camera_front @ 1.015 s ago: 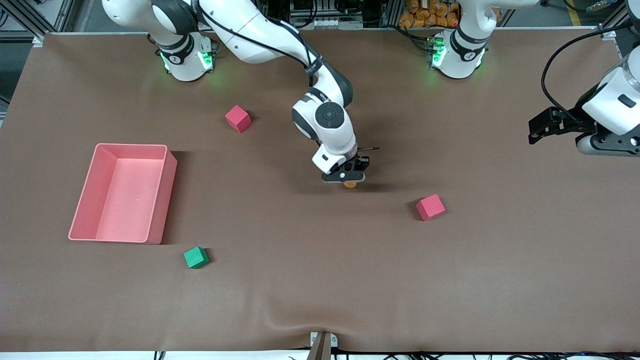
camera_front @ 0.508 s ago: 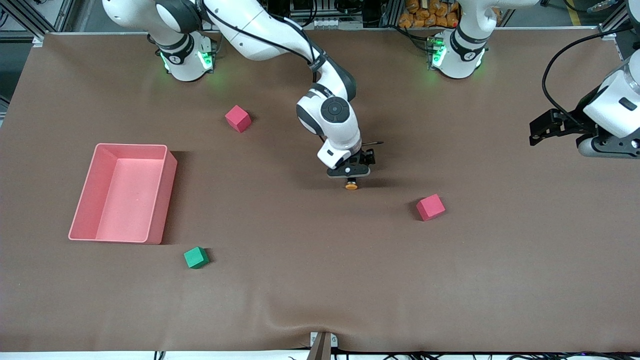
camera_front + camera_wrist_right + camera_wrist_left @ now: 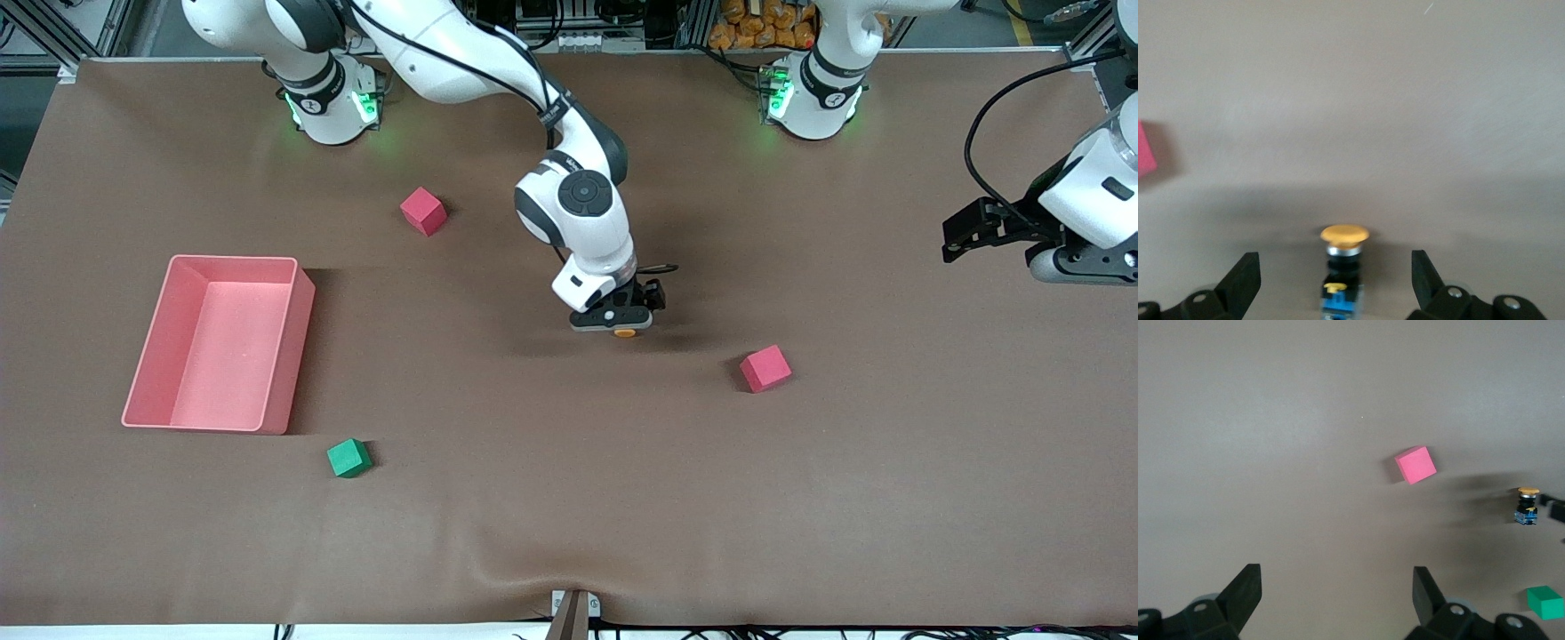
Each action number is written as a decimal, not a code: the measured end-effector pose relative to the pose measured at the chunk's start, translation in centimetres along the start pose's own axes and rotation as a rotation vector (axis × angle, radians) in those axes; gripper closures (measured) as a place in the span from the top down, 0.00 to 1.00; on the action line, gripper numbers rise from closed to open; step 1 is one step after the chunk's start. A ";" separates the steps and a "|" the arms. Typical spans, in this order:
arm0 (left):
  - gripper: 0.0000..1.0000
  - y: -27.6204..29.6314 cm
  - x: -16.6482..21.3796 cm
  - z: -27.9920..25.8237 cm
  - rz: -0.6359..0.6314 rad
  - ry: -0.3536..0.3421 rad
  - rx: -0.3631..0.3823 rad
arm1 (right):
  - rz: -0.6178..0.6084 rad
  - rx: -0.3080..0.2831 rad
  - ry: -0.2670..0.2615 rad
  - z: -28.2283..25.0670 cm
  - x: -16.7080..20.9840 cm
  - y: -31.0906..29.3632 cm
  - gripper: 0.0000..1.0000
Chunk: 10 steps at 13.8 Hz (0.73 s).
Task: Place and upright button with both arms
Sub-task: 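Lower the button onto the table and open the right gripper, then withdraw the right gripper while the left gripper reaches toward the button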
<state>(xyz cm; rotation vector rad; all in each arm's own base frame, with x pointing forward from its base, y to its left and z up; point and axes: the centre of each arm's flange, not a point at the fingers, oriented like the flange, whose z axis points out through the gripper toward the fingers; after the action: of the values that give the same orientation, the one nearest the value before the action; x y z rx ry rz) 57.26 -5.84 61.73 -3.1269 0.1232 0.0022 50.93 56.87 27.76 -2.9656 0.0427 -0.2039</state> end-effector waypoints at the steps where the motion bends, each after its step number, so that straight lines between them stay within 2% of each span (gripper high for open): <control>1: 1.00 0.0 0.0 0.0 0.000 0.001 0.000 | -0.012 -0.032 -0.006 -2.4 1.4 1.0 1.00; 4: 1.00 0.5 0.0 0.0 0.008 0.003 -0.001 | -0.016 -0.101 -0.016 -10.9 5.8 5.4 1.00; 7: 1.00 2.0 0.1 0.1 0.029 0.002 -0.004 | -0.011 -0.106 0.004 -17.6 8.6 10.6 1.00; 10: 1.00 6.7 0.2 1.2 0.003 -0.017 -0.006 | 0.000 -0.104 0.007 -23.1 10.6 18.1 1.00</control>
<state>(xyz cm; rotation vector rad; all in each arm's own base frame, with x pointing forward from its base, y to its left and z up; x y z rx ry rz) 56.89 -12.55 60.49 -3.1316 0.1282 0.0300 57.88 34.81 48.63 -3.0688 0.0559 -0.2191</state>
